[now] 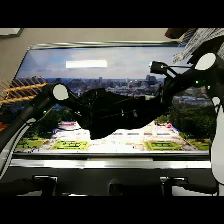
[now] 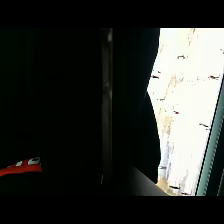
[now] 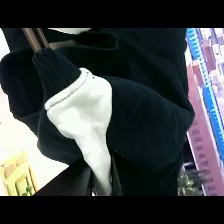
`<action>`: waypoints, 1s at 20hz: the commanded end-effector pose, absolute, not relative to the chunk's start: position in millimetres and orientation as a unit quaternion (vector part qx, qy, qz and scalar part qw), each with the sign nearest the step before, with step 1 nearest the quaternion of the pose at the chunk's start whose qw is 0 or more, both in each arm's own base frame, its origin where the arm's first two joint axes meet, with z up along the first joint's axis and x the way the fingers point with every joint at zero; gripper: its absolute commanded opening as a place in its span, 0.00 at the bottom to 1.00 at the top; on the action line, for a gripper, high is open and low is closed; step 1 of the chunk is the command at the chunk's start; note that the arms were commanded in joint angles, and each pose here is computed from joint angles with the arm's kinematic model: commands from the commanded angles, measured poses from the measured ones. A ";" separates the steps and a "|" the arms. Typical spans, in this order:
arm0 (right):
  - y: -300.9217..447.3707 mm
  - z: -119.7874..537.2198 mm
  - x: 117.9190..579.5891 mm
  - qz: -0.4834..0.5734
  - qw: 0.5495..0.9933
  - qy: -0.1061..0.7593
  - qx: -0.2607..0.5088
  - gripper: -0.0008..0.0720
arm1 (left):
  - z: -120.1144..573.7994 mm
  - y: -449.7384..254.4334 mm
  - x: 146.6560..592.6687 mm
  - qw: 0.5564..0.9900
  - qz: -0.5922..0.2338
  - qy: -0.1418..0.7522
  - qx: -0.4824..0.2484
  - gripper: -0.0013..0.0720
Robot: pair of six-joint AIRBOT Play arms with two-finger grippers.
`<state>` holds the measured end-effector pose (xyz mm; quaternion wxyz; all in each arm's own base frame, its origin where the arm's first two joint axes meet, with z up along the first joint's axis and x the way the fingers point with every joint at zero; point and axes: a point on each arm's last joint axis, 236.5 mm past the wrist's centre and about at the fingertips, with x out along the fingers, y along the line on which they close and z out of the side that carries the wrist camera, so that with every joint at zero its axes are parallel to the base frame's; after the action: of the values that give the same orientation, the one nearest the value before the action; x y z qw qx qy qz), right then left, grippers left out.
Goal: Fold the clothes and pants, and hang the long-sleeved shirts on hangers.
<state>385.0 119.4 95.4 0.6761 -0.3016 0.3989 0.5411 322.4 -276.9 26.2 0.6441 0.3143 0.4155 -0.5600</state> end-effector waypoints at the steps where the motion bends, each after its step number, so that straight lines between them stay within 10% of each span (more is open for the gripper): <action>1: 140.4 98.9 379.9 0.559 0.668 0.384 -0.307 0.17 | 27.8 -279.7 323.5 0.648 -0.561 0.412 0.311 0.06; 20: 134.7 122.0 377.7 0.517 0.689 0.381 -0.335 0.31 | 25.8 -275.8 325.5 0.647 -0.556 0.413 0.320 0.05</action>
<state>377.5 136.7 120.6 0.6856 -0.3370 0.3767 0.5239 326.1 -277.8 26.7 0.6489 0.3174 0.4104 -0.5565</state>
